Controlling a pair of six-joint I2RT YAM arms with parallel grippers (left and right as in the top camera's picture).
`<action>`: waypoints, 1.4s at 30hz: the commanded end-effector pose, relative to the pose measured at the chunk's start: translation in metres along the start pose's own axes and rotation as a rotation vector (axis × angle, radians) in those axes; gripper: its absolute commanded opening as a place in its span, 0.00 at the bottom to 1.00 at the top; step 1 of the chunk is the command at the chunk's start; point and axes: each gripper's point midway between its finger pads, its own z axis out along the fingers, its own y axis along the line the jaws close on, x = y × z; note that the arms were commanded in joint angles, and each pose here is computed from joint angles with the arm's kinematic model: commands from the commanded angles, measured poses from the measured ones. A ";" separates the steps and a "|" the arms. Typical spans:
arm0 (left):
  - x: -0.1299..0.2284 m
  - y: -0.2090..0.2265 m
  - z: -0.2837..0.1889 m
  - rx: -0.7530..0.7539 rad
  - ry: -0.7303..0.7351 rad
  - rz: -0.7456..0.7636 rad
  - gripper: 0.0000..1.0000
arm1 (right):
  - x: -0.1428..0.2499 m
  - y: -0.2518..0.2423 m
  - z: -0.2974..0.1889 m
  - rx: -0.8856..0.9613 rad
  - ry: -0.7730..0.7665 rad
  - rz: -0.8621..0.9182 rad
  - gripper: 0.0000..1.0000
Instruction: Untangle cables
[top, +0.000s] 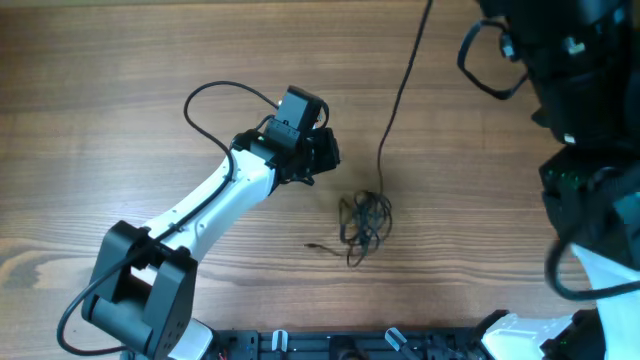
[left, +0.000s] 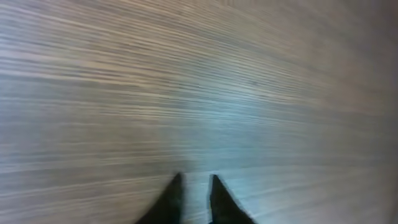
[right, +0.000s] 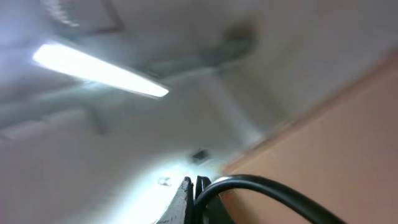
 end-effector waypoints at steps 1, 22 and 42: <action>-0.026 0.028 -0.010 -0.088 -0.085 -0.049 0.04 | -0.016 -0.041 -0.012 0.259 -0.075 -0.146 0.04; -0.020 0.036 -0.015 -0.018 0.020 -0.222 0.53 | -0.034 -0.018 0.027 0.054 -0.282 -0.223 0.05; -0.027 0.041 -0.015 -0.049 -0.022 -0.219 0.79 | 0.081 -0.329 -0.107 1.033 0.710 -0.493 0.04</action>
